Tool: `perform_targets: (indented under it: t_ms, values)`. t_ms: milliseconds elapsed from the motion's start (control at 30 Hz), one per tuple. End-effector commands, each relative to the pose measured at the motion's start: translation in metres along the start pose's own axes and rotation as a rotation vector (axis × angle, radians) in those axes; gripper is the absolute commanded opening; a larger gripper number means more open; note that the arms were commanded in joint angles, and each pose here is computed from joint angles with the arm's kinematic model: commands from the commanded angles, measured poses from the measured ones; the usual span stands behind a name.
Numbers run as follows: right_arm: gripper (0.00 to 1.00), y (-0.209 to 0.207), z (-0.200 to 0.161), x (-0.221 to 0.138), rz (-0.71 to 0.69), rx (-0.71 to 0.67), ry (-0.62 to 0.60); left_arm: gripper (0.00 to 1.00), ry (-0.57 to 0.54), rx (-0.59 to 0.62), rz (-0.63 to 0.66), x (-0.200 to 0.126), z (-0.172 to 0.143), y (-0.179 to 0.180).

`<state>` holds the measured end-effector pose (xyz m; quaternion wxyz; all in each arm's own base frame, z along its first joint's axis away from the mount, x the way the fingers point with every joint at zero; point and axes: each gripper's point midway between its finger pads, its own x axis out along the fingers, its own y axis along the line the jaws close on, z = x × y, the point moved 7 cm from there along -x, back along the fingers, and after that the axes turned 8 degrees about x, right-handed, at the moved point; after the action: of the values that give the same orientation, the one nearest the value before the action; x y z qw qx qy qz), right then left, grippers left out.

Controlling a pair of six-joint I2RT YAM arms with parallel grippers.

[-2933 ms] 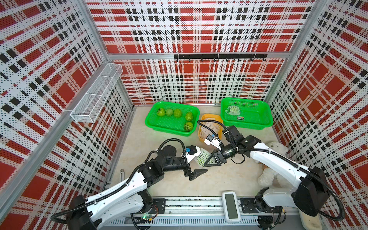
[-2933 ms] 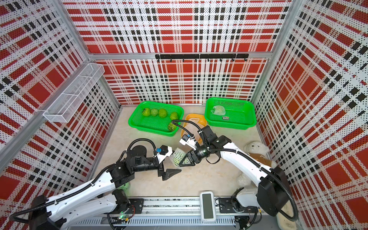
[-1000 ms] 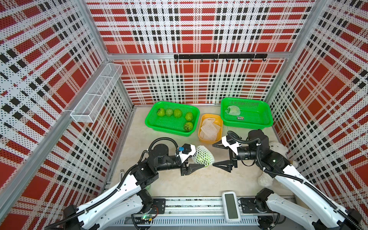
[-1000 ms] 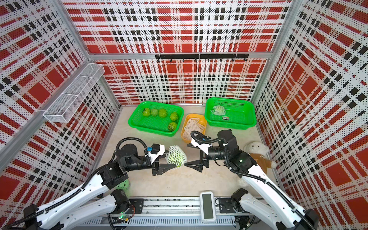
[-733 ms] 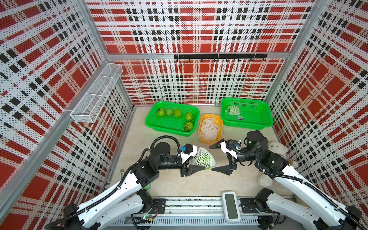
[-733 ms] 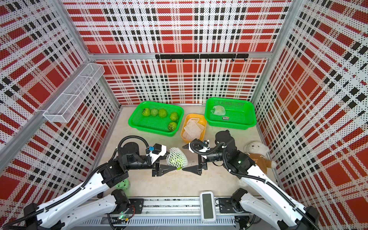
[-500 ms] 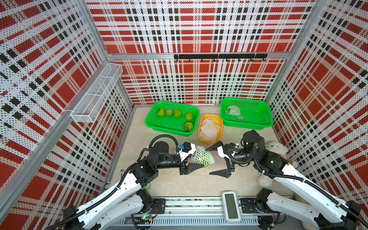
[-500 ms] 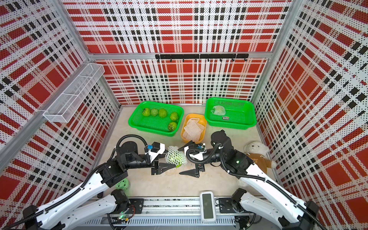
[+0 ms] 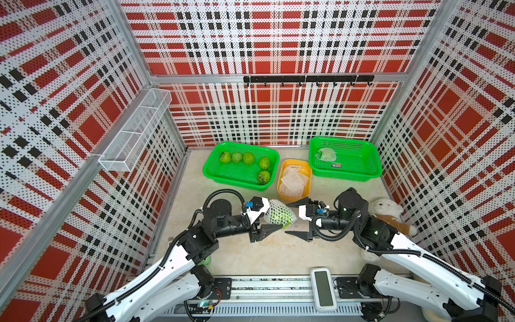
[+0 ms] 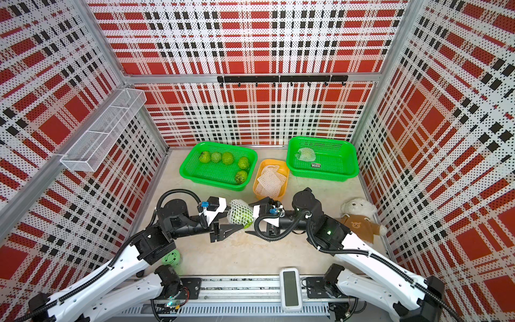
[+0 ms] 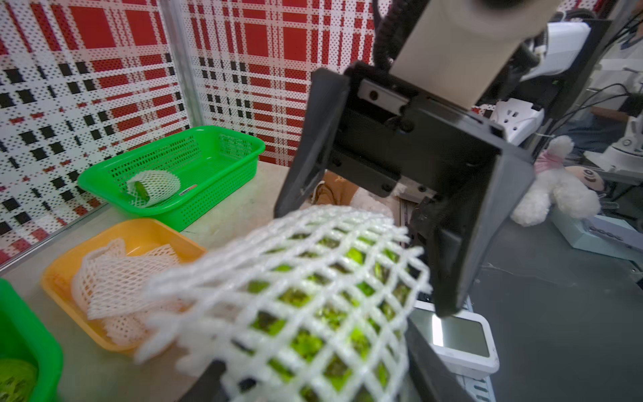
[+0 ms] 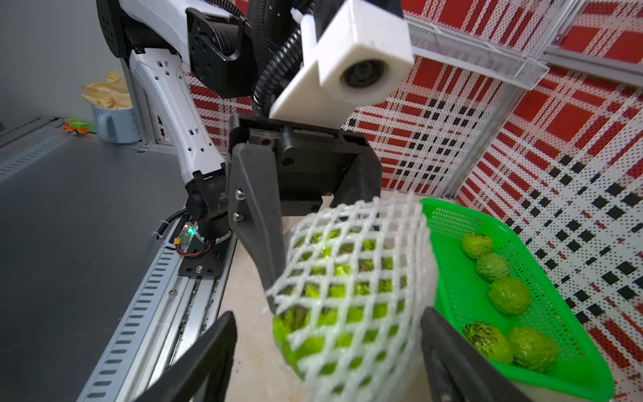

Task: Sleeve custard apples in foam nets
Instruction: Adjust the foam net on the custard apple, then place the custard apple in the basket.

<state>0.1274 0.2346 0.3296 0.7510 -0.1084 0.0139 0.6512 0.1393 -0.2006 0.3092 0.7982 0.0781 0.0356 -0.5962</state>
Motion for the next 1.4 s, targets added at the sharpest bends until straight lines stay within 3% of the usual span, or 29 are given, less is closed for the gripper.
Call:
perform_targets:
  t_ms: [0, 200, 333, 467, 700, 900, 1100, 1200, 1367]
  values:
    - [0.84, 0.001, 0.006, 0.001, -0.056, -0.046, -0.060, 0.51, -0.041, -0.009, 0.142, -0.008, 0.005, 0.015]
    - [0.86, 0.007, 0.002, 0.010, -0.029, -0.025, -0.046, 0.51, -0.058, -0.016, 0.169, -0.013, 0.007, 0.019]
    - [0.98, 0.002, 0.009, -0.004, -0.130, -0.073, -0.054, 0.53, -0.065, -0.010, 0.096, -0.012, 0.007, 0.011]
    - [1.00, 0.000, 0.016, -0.014, -0.170, -0.139, -0.002, 0.53, -0.067, 0.000, -0.012, -0.007, 0.007, 0.001]
    - [1.00, 0.000, 0.015, -0.012, -0.093, -0.163, 0.104, 0.52, -0.069, 0.013, -0.158, 0.000, 0.012, -0.012]
    - [1.00, 0.004, 0.017, -0.008, 0.049, -0.115, 0.132, 0.52, -0.074, 0.031, -0.157, -0.002, 0.014, -0.015]
    - [1.00, 0.000, 0.018, 0.000, 0.089, -0.097, 0.160, 0.52, -0.074, 0.039, -0.163, -0.002, 0.015, -0.016]
    - [0.96, -0.001, 0.020, 0.003, 0.101, -0.085, 0.158, 0.52, -0.077, 0.046, -0.157, -0.003, 0.015, -0.017]
    - [0.70, -0.001, 0.022, 0.006, 0.108, -0.062, 0.146, 0.52, -0.070, 0.049, -0.148, -0.002, 0.014, -0.017]
